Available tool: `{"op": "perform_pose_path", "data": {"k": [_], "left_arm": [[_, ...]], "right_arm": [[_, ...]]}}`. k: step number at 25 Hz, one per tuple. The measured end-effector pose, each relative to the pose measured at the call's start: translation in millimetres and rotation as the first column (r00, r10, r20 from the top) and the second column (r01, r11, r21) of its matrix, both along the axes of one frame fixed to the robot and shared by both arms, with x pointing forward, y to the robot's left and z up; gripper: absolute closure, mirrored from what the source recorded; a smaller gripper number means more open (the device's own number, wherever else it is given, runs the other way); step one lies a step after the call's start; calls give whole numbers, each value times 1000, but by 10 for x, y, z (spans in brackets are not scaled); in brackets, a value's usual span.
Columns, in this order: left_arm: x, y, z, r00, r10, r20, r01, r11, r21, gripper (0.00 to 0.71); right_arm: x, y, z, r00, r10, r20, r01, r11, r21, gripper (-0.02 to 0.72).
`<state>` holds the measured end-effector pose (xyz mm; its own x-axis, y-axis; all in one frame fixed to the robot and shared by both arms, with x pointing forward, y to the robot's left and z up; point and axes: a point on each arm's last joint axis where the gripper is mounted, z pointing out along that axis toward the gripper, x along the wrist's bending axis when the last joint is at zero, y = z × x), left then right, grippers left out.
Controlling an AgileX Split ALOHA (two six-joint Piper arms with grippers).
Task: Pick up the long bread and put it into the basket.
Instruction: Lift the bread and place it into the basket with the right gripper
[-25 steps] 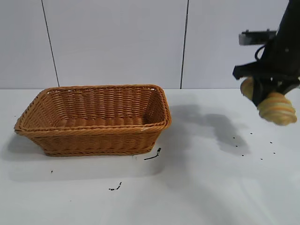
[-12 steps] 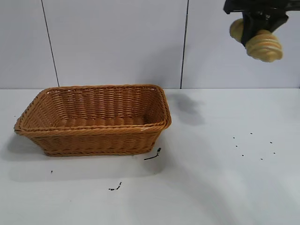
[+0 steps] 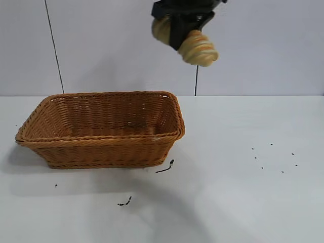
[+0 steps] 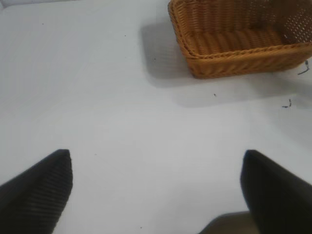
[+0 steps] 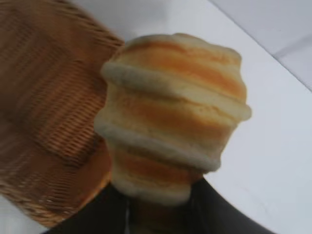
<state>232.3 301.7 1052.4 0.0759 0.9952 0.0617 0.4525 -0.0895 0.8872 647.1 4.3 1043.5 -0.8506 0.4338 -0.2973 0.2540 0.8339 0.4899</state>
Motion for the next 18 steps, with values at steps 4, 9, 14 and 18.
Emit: {"op": "perform_pose_path", "data": {"k": [4,9,14,18], "left_arm": [[0,0,0,1000,0,0,0,1000,0,14],[0,0,0,1000,0,0,0,1000,0,14],[0,0,0,1000,0,0,0,1000,0,14],[0,0,0,1000,0,0,0,1000,0,14]], "right_arm": [[28,223,-287,984,166,70,-163,985,-48,547],[107,329,-748,968,245,44,-242,968,-73,547],[165,378,-1099,967,252,29,-249,965,-82,547],[168,392,-1218,968,249,8,-248,966,-75,535]]}}
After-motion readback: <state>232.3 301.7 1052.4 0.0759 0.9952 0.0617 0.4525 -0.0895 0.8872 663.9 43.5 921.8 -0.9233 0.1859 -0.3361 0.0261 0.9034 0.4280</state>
